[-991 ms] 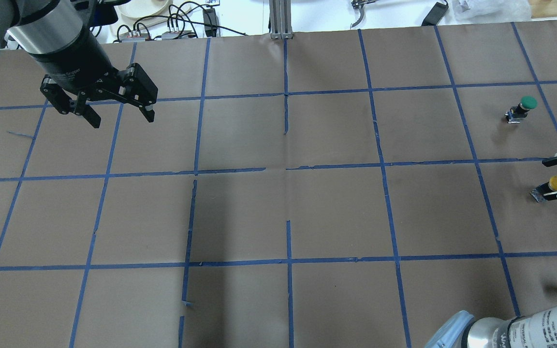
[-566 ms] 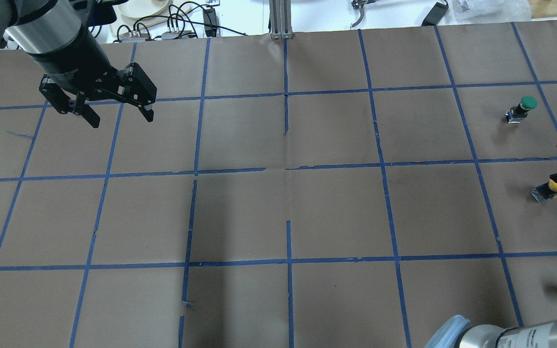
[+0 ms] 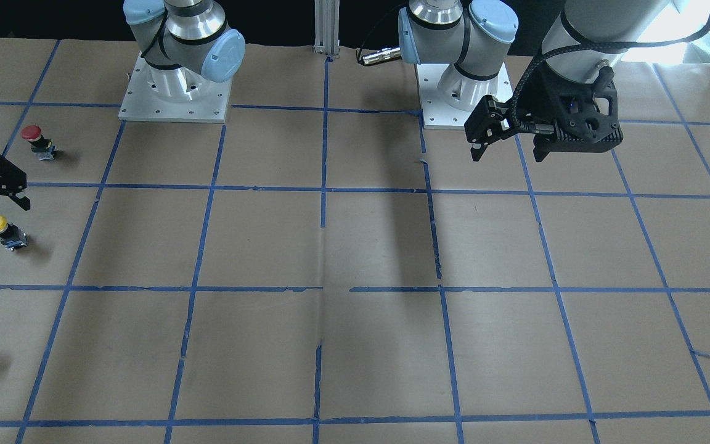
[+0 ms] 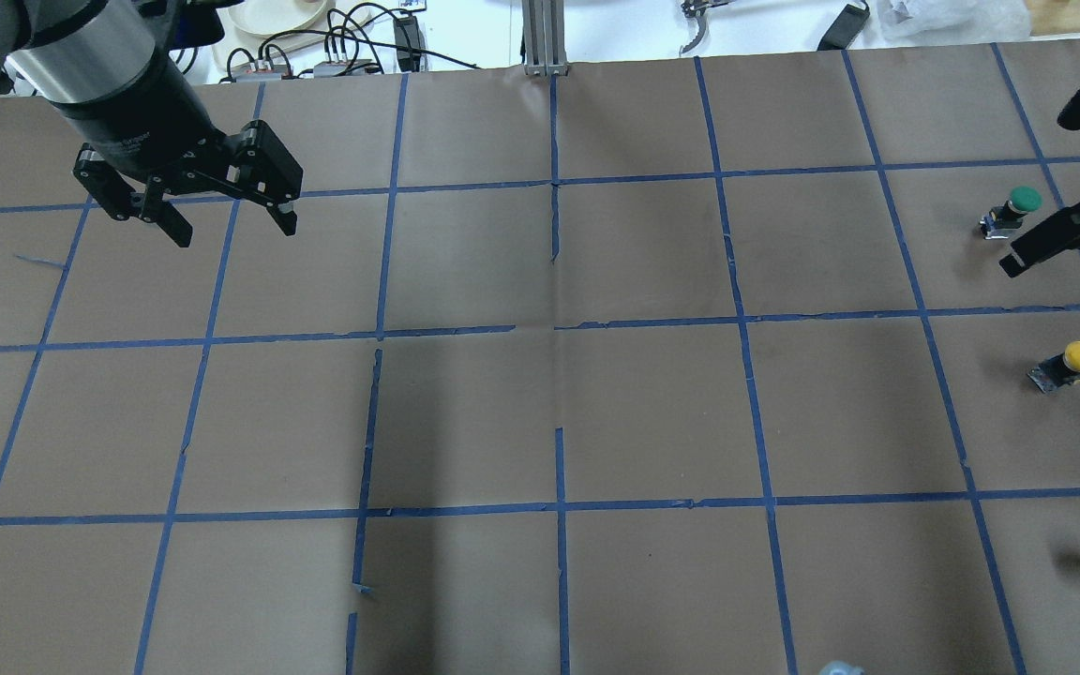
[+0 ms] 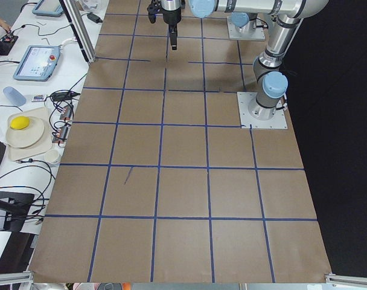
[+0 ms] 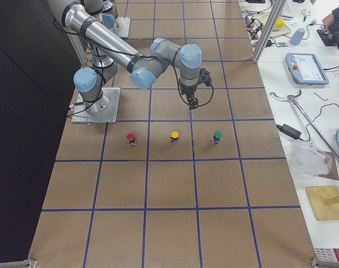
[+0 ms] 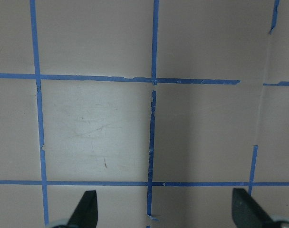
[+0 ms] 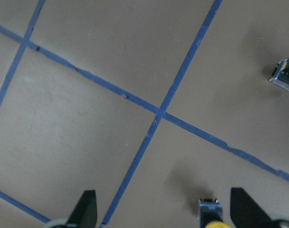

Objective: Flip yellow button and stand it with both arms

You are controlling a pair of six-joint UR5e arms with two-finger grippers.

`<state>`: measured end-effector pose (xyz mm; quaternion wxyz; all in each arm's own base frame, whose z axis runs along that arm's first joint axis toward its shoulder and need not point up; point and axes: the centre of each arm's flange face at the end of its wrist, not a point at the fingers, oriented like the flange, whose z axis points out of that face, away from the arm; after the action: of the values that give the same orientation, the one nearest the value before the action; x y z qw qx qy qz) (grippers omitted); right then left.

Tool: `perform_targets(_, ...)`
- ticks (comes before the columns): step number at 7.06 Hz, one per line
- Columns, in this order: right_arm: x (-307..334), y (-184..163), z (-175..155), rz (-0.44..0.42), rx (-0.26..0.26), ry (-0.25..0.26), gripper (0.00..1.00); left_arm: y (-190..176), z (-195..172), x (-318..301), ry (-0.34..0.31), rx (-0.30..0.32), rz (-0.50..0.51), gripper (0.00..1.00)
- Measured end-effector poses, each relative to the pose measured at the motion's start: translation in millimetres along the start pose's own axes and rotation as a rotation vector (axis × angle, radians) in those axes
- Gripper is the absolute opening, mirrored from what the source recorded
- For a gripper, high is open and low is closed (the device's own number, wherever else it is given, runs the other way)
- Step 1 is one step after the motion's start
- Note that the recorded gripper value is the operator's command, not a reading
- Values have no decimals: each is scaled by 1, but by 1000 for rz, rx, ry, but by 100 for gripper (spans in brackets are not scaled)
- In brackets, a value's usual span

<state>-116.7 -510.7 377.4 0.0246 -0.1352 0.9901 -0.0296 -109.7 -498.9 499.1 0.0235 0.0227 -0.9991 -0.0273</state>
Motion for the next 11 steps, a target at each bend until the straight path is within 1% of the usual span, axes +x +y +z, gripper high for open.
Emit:
perform_targets(1,-41,-12,-14,126,-28,63,100,0,0,0,-1,1,2,100)
perform_targets(2,-85,-19,-30,228,-56,127,100,0,-1,-1,-1,1,5,100)
perform_targets(3,-130,-24,-49,331,-61,154,100,0,-1,-1,-1,2,6,100)
perform_targets(4,-169,-29,-64,424,-56,132,100,0,-1,-1,-1,2,6,100)
perform_targets(5,-196,-33,-76,491,-59,81,100,0,-1,-1,-1,2,6,100)
perform_targets(6,-220,-34,-83,526,-83,50,100,1,-1,-1,-1,3,6,100)
perform_targets(7,-245,-32,-85,511,-107,42,100,1,-2,-1,-1,4,7,100)
perform_targets(9,-269,-28,-86,477,-135,41,100,1,-2,-1,-1,5,7,100)
perform_targets(11,-270,-25,-88,473,-149,42,100,1,-2,-1,-3,4,7,100)
